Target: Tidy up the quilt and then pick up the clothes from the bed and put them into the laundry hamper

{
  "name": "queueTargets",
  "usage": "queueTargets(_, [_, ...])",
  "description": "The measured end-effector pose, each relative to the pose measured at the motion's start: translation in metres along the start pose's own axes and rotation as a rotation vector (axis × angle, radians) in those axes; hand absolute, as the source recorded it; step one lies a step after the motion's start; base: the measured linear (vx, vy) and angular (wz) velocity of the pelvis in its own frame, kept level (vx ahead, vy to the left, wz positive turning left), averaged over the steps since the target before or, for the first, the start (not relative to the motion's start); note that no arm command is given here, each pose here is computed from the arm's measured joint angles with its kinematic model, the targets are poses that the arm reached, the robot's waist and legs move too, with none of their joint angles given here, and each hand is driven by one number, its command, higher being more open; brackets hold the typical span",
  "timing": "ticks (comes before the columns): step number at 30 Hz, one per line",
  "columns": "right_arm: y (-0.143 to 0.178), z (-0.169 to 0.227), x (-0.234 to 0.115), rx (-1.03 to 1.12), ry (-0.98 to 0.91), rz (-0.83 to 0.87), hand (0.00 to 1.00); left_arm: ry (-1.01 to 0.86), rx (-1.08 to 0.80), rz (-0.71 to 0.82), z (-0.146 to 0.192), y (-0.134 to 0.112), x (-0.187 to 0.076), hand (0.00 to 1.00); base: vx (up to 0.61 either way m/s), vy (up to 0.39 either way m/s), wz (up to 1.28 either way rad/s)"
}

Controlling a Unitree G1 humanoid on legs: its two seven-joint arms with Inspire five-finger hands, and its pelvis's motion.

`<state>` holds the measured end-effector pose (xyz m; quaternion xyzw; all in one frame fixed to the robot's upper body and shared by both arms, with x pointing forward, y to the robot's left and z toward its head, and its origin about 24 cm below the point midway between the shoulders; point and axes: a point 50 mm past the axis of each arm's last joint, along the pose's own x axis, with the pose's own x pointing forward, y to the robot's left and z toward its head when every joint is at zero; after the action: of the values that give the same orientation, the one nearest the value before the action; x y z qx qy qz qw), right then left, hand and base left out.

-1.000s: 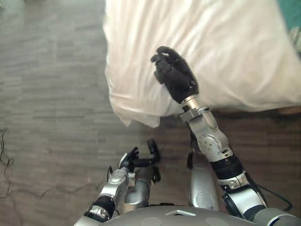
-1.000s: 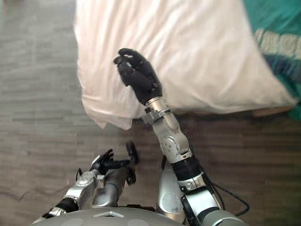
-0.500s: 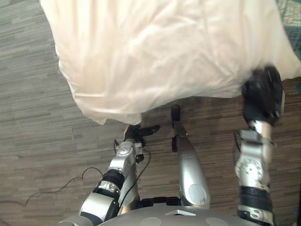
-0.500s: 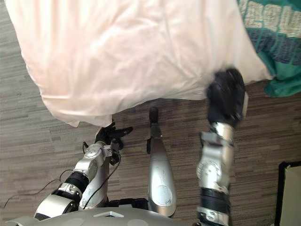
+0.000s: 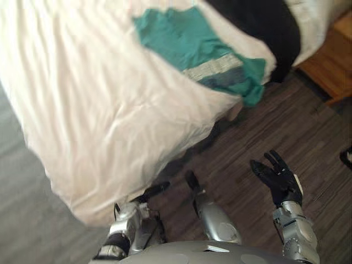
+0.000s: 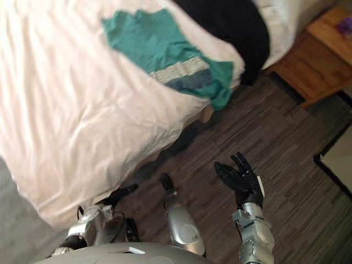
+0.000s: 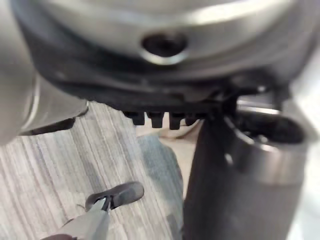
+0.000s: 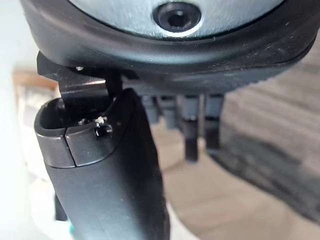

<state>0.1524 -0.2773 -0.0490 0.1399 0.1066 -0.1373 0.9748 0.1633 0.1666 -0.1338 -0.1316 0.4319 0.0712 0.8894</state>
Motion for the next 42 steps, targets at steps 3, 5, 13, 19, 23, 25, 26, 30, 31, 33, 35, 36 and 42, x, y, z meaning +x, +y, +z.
queueTargets(3, [-0.003,-0.015,-0.014,0.015,0.040,-0.021,1.00,0.008,0.027,-0.006,-0.003,0.001,-0.001,1.00,-0.03,0.076,-0.37])
queueTargets(5, [-0.002,-0.036,-0.030,0.044,0.081,-0.049,1.00,0.051,0.022,-0.005,-0.018,0.007,-0.005,1.00,-0.02,0.118,-0.80])
queueTargets(13, [0.010,-0.067,-0.061,-0.001,0.185,-0.003,1.00,0.221,0.064,0.038,-0.062,0.022,-0.019,1.00,0.08,0.054,-0.93])
queueTargets(19, [0.025,-0.075,-0.057,0.008,0.192,-0.004,1.00,0.252,0.064,0.036,-0.074,0.020,-0.023,1.00,0.02,0.019,-0.98])
queueTargets(23, [0.033,-0.085,-0.061,-0.067,0.249,0.056,1.00,0.236,0.055,0.083,-0.072,0.037,-0.027,1.00,0.14,-0.035,-1.14])
queueTargets(25, [0.036,-0.094,-0.065,-0.062,0.278,0.050,1.00,0.249,0.046,0.106,-0.076,0.041,-0.030,1.00,0.10,-0.099,-1.42])
queueTargets(26, [0.033,-0.097,-0.068,-0.058,0.293,0.033,1.00,0.243,0.052,0.097,-0.074,0.039,-0.028,1.00,0.05,-0.100,-0.85])
queueTargets(30, [0.011,-0.115,-0.082,-0.060,0.434,-0.053,1.00,0.266,0.099,0.056,-0.073,0.024,-0.022,1.00,0.02,-0.044,-0.62])
queueTargets(31, [0.010,-0.117,-0.085,-0.057,0.451,-0.059,1.00,0.268,0.103,0.051,-0.074,0.022,-0.022,1.00,0.01,0.010,-0.17])
queueTargets(33, [0.008,-0.123,-0.091,-0.075,0.513,-0.061,1.00,0.274,0.106,0.051,-0.074,0.023,-0.022,1.00,0.00,0.008,-0.29])
queueTargets(35, [0.009,-0.127,-0.092,-0.090,0.551,-0.064,1.00,0.272,0.110,0.057,-0.073,0.025,-0.022,1.00,-0.02,-0.005,-0.34])
queueTargets(36, [0.010,-0.130,-0.092,-0.081,0.575,-0.068,1.00,0.272,0.110,0.068,-0.073,0.029,-0.022,1.00,-0.03,-0.009,-0.31])
queueTargets(42, [0.010,-0.134,-0.085,-0.077,0.647,-0.071,1.00,0.246,0.008,0.150,-0.073,0.044,-0.026,1.00,-0.01,0.000,-0.69])
